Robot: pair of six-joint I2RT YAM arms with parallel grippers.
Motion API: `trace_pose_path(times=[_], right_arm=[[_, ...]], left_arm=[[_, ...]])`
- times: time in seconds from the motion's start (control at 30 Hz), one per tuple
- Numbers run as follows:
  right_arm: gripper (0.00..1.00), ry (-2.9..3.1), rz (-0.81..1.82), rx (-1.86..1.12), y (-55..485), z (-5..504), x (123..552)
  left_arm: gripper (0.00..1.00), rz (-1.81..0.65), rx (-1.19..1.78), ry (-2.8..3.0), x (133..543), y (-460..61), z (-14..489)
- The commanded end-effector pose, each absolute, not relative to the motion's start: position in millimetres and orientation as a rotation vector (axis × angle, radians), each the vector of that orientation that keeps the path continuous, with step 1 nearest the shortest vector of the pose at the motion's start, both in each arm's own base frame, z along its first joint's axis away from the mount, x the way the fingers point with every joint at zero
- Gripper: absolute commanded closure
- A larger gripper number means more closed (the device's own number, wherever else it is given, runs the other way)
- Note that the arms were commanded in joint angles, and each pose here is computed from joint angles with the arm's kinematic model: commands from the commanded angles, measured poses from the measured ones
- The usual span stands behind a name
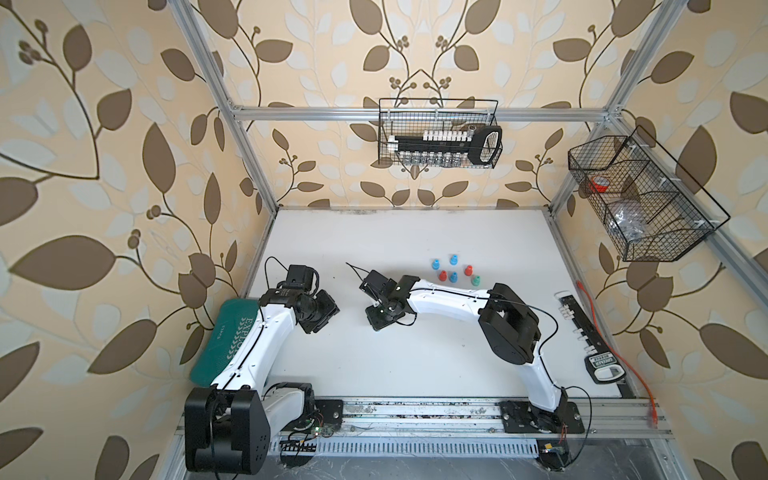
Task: Close the stamp cap
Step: Close the cover of the stamp, then reset both arms
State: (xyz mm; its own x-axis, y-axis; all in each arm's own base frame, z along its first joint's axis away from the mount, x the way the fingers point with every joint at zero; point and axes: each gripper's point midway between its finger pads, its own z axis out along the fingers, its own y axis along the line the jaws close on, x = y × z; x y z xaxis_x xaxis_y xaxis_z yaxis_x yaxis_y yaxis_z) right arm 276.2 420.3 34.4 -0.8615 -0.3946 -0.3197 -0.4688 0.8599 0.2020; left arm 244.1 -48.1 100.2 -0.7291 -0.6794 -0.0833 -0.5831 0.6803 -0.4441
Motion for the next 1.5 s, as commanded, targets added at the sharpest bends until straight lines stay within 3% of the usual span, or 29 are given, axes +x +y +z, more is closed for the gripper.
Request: trace_pose_path(times=[0.0,0.3,0.8,1.0,1.17,1.33,1.47], right_arm=[[0.86,2.739,0.173,-0.651,391,12,282],[0.83,2.581,-0.044,-0.671,366,8,287],[0.73,2.479,-0.021,-0.609,360,8,278],[0.56,2.477,0.017,-0.624,366,17,277],[0.47,2.463,0.056,-0.63,370,31,277],[0.38,2.392,0.108,-0.619,372,84,281],[0.21,2.229,0.154,-0.519,343,194,293]], left_arm=[[0.52,-0.594,-0.993,2.631,248,-47,106],[0.52,-0.592,-0.998,2.618,251,-46,106],[0.53,-0.595,-1.003,2.607,251,-46,107],[0.48,-0.599,-0.994,2.603,253,-46,109],[0.44,-0.597,-0.985,2.602,253,-46,112],[0.4,-0.577,-0.937,2.566,263,-42,121],[0.34,-0.443,-0.789,2.416,286,-22,156]])
